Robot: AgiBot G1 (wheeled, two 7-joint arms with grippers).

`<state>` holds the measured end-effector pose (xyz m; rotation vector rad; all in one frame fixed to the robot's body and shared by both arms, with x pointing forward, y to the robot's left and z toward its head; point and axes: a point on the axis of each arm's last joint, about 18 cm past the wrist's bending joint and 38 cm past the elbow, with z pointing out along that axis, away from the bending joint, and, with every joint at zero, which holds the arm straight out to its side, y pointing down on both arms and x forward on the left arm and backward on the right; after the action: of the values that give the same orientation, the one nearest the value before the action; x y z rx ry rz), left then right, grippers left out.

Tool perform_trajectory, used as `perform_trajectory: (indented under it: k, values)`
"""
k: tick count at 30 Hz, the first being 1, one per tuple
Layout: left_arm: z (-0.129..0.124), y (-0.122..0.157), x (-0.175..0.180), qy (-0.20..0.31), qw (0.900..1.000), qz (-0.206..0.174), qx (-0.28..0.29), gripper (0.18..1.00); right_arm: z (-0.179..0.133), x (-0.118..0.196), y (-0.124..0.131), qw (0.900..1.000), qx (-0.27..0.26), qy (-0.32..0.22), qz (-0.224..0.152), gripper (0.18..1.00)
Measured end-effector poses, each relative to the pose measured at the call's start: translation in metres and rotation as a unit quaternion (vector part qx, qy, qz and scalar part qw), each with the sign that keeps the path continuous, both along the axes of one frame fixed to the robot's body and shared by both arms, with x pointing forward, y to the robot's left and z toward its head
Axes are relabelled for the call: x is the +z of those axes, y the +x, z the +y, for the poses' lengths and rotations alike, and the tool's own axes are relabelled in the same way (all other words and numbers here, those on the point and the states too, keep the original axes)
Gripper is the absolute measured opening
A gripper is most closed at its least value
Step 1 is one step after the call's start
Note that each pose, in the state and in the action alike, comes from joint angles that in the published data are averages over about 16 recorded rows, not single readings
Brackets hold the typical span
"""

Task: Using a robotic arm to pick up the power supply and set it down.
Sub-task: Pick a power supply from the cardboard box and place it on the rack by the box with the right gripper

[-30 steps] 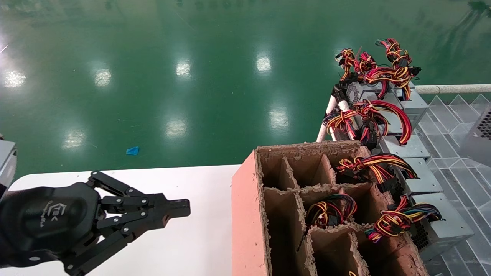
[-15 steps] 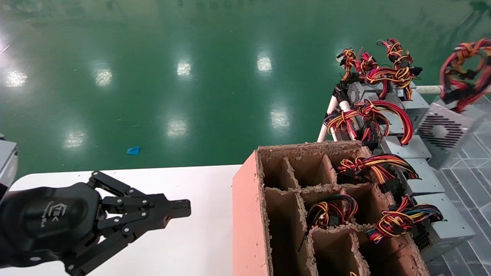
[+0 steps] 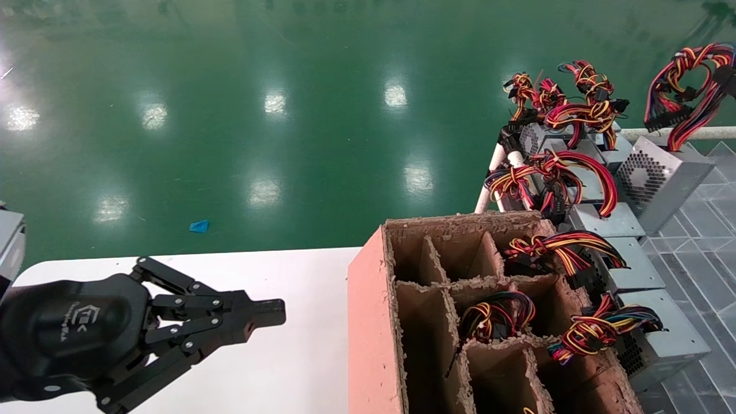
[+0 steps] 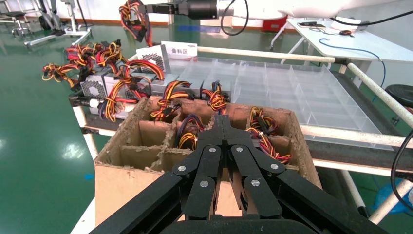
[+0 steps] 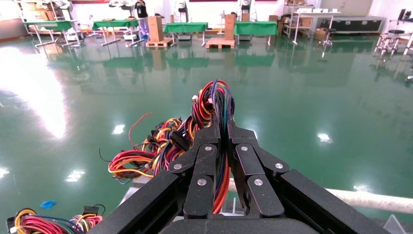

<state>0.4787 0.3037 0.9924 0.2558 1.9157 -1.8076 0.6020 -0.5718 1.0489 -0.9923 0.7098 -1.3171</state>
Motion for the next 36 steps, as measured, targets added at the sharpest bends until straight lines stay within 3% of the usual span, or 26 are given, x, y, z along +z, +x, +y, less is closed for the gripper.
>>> perform_trajectory:
  k: [13, 26, 36]
  values:
    - [0.000, 0.000, 0.000, 0.000, 1.0000, 0.000, 0.000, 0.191, 0.006, -0.009, 0.023, 0.999, -0.020, 0.018, 0.017, 0.199]
    - [0.000, 0.000, 0.000, 0.000, 1.0000, 0.000, 0.000, 0.191, 0.028, -0.004, 0.039, 1.000, -0.010, 0.001, 0.002, 0.199]
    - [0.000, 0.000, 0.000, 0.000, 1.0000, 0.000, 0.000, 0.191, 0.034, -0.020, 0.039, 1.000, -0.001, -0.011, -0.004, 0.199]
